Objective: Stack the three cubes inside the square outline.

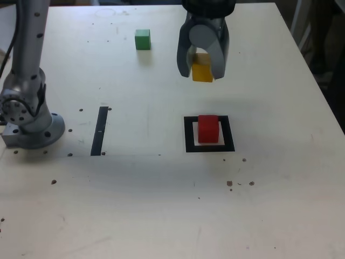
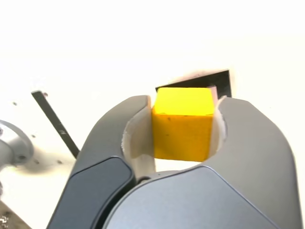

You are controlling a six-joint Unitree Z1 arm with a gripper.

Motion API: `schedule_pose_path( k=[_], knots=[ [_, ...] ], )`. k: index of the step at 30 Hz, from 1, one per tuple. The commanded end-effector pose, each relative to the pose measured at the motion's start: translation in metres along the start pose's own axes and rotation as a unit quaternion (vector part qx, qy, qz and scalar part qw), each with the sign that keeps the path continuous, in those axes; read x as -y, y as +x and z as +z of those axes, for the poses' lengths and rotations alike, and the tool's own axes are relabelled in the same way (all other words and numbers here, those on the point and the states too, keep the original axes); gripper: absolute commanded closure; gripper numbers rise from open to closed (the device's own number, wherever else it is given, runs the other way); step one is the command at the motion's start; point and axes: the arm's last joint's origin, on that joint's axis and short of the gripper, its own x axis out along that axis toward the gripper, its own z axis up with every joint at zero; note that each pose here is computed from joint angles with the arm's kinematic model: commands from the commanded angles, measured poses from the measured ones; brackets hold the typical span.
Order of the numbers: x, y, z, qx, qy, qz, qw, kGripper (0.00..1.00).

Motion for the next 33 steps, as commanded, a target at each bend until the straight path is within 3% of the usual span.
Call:
schedule_pose_path(
  k=[1, 5, 13, 33],
  knots=[
    [0.019, -0.003, -0.001, 0.006, -0.003, -0.01, 0.9999, 0.89],
    [0.043, -0.002, 0.0, 0.004, -0.016, -0.016, 0.9997, 0.89],
    [0.084, -0.008, 0.007, 0.017, -0.031, 0.003, 0.9994, 0.89],
    [0.073, 0.023, 0.029, -0.021, -0.075, 0.006, 0.997, 0.89]
  ],
)
